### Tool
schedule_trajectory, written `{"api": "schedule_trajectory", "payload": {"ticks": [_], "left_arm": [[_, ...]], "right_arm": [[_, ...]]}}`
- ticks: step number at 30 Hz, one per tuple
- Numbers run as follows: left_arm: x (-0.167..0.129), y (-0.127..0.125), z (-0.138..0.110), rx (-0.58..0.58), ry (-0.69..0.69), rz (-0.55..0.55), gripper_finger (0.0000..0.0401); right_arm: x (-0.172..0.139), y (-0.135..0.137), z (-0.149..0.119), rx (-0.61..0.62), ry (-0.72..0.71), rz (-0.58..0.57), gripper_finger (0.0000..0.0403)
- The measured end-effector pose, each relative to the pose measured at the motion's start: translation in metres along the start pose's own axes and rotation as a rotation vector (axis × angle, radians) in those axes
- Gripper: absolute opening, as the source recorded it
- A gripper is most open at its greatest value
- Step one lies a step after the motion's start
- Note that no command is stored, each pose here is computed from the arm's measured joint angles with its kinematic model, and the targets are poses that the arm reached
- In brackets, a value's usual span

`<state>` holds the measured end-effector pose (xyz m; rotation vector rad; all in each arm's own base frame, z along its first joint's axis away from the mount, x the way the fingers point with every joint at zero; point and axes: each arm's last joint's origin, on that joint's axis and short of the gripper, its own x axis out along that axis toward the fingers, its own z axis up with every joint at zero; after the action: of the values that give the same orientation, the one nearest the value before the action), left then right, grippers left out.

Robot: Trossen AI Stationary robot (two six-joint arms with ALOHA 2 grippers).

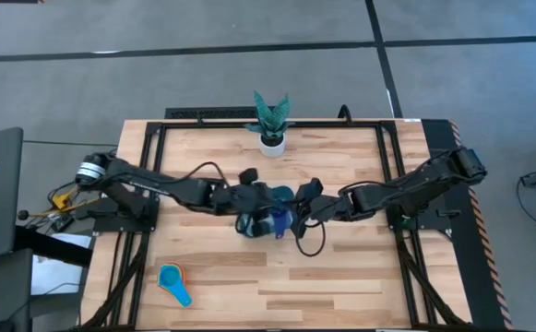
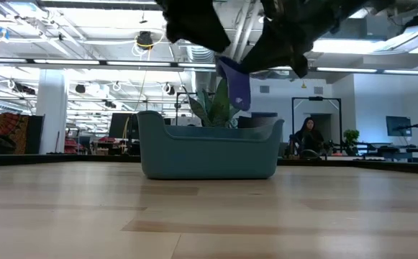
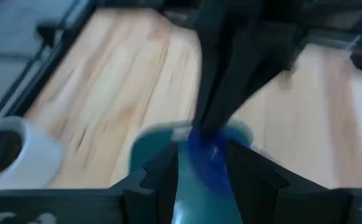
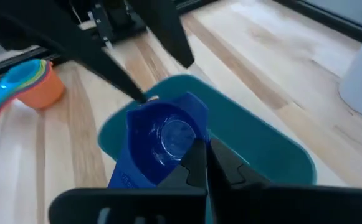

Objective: Nest measuring cups in basket
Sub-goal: Stack the dark blue measuring cup on top of the light blue measuring cup

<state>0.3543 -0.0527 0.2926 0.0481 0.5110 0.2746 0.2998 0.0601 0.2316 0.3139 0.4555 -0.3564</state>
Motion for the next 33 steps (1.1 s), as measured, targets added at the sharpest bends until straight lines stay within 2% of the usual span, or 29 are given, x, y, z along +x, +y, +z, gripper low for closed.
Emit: {"api": "schedule_trajectory", "payload": {"ticks": [5, 10, 19, 27, 33], "left_arm": [[0.009, 0.001, 0.002, 0.019, 0.073, -0.007, 0.0121], [0.016, 0.001, 0.004, 0.018, 0.082, -0.051, 0.0121], [0.022, 0.005, -0.002, -0.002, 0.135, -0.041, 0.0121], [0.022, 0.008, -0.004, -0.010, 0.146, 0.010, 0.0121], [0.022, 0.011, -0.005, -0.006, 0.141, 0.097, 0.0121]], "right_arm": [[0.002, 0.002, 0.001, -0.008, 0.005, -0.003, 0.0012], [0.002, 0.002, 0.001, -0.018, 0.002, -0.002, 0.0012], [0.002, 0.002, 0.003, -0.033, -0.011, 0.002, 0.0012], [0.002, 0.002, 0.004, -0.052, -0.031, -0.021, 0.0012], [0.001, 0.002, 0.005, -0.053, -0.041, -0.025, 0.0012]]}}
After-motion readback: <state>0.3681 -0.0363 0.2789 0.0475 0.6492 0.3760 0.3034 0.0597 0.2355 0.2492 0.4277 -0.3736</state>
